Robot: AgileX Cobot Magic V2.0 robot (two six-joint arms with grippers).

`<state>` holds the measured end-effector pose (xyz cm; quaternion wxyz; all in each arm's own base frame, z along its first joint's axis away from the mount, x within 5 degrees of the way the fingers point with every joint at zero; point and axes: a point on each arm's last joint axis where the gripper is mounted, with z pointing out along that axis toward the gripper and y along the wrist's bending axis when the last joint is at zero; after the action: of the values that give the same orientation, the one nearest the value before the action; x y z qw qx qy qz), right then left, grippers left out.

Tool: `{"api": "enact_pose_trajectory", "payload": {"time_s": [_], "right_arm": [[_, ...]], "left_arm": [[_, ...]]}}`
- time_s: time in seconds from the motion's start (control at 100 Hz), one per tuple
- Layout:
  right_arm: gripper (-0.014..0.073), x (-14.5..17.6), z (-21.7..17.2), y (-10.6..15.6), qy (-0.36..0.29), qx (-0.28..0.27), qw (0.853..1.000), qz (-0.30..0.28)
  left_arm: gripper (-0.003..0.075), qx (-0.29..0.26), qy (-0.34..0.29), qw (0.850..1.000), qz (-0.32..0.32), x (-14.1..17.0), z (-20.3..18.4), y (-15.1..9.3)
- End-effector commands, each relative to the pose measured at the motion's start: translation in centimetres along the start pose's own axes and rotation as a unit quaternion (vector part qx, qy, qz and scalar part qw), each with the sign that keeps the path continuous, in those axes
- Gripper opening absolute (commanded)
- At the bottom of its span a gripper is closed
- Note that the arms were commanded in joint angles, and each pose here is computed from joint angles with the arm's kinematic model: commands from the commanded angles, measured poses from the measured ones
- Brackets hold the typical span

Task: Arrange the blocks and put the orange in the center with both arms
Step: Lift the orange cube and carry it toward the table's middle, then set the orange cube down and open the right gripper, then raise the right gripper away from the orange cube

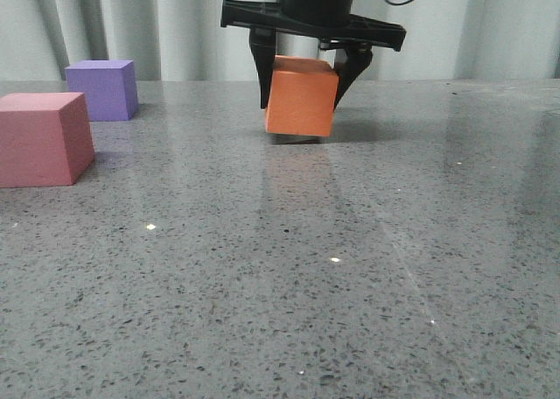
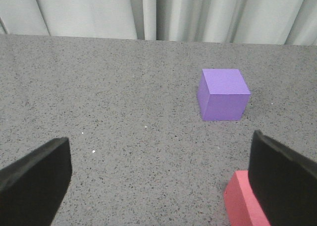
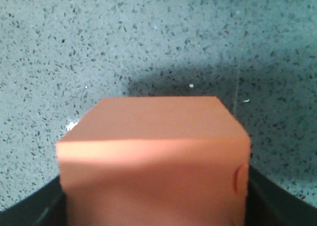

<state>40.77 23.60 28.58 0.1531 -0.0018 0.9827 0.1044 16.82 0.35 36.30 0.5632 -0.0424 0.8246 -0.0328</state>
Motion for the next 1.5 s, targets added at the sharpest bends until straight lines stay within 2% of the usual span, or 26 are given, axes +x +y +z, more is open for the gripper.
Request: {"api": "enact_pose_trajectory", "payload": {"time_s": [0.0,0.05,0.13,0.44,0.77,1.22,1.49], "right_arm": [[0.0501,0.3,-3.6,-0.1,-0.004,-0.004,1.000,0.000],[0.0559,0.3,-3.6,-0.1,-0.003,-0.004,1.000,0.000],[0.0590,0.3,-3.6,0.0,-0.001,-0.007,1.000,0.001],[0.0590,0.4,-4.1,0.1,-0.002,-0.018,1.000,0.003],[0.0590,0.6,-7.6,0.0,-0.033,-0.034,0.999,-0.008],[0.0590,1.7,-13.7,-0.3,-0.091,-0.059,0.993,-0.052],[0.0590,3.5,-16.1,0.8,-0.138,-0.062,0.984,-0.095]], "left_arm": [[0.0692,0.004,-0.051,0.999,-0.008,-1.6,-0.5,-0.2],[0.0692,0.004,-0.051,0.999,-0.008,-1.6,-0.5,-0.2],[0.0692,0.004,-0.051,0.999,-0.008,-1.6,-0.5,-0.2],[0.0692,0.004,-0.049,0.999,-0.008,-1.5,-0.5,-0.2],[0.0692,0.005,-0.049,0.999,-0.007,-1.6,-0.6,-0.2],[0.0692,0.005,-0.046,0.999,-0.007,-1.5,-0.6,-0.2],[0.0692,0.004,-0.037,0.999,-0.008,-1.4,0.1,-0.1]]}}
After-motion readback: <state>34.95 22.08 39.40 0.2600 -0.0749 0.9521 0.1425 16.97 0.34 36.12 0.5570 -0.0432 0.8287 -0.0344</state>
